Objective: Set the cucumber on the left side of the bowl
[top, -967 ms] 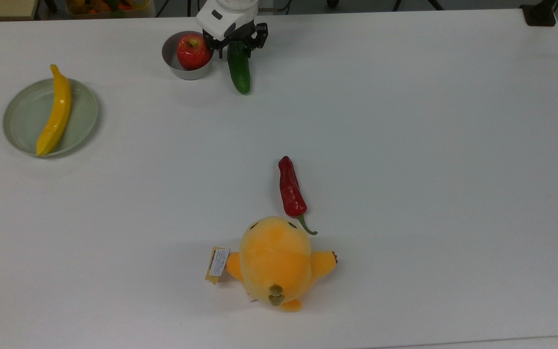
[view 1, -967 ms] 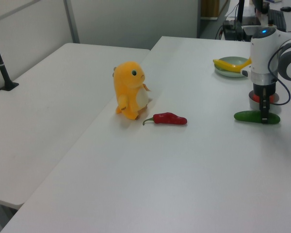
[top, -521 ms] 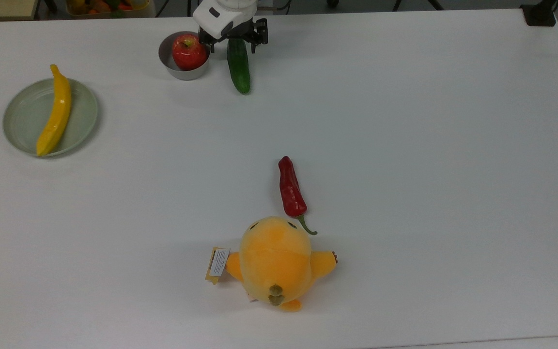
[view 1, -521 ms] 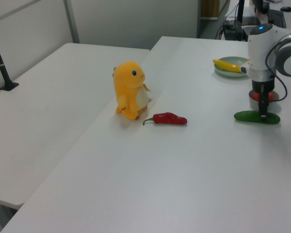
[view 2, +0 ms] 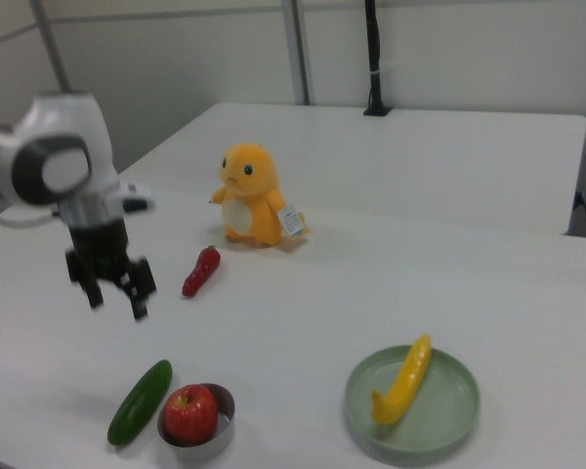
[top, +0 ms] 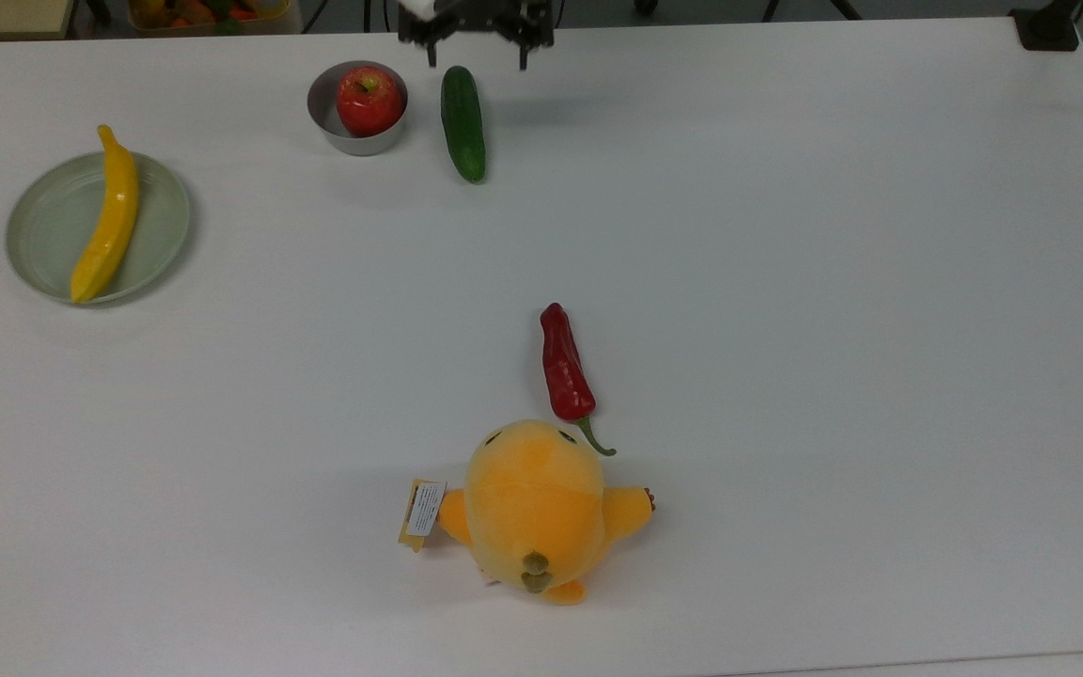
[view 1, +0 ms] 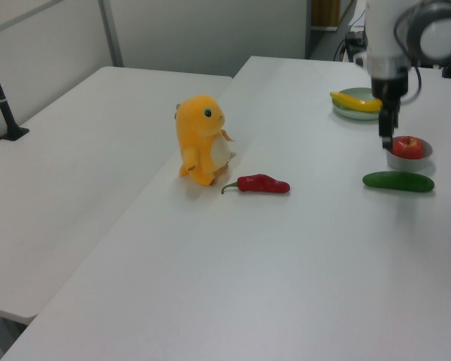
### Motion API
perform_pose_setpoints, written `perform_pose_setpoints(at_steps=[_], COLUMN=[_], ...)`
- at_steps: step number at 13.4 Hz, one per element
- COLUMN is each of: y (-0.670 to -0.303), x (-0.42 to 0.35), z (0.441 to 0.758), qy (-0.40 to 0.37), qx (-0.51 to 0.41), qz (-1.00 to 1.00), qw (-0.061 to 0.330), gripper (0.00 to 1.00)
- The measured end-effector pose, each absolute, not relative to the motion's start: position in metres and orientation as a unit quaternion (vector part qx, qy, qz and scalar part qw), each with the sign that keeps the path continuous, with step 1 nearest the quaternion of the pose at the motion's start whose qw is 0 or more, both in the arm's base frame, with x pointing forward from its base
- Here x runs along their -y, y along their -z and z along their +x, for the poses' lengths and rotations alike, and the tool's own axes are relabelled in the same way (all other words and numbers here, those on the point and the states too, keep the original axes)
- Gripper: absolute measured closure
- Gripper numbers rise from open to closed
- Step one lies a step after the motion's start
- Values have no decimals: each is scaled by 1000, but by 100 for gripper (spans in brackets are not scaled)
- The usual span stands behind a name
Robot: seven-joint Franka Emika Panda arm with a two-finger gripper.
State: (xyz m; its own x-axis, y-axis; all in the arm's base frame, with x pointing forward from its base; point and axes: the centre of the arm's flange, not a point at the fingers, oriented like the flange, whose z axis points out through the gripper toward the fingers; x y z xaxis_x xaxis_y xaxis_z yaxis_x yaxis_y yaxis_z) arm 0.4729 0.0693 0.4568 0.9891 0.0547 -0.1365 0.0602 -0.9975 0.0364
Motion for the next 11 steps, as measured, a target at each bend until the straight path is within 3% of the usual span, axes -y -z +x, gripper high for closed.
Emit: perform_pose_setpoints(at_steps=[5,9,11], y=[-597,-649,-646], x=[-78,-53,-40], z=[488,491,503], qy=[27,1,2], qx=[-17,16,29], qz=[999,999,998], qw=[-30,-52,-54], gripper=[0,0,0])
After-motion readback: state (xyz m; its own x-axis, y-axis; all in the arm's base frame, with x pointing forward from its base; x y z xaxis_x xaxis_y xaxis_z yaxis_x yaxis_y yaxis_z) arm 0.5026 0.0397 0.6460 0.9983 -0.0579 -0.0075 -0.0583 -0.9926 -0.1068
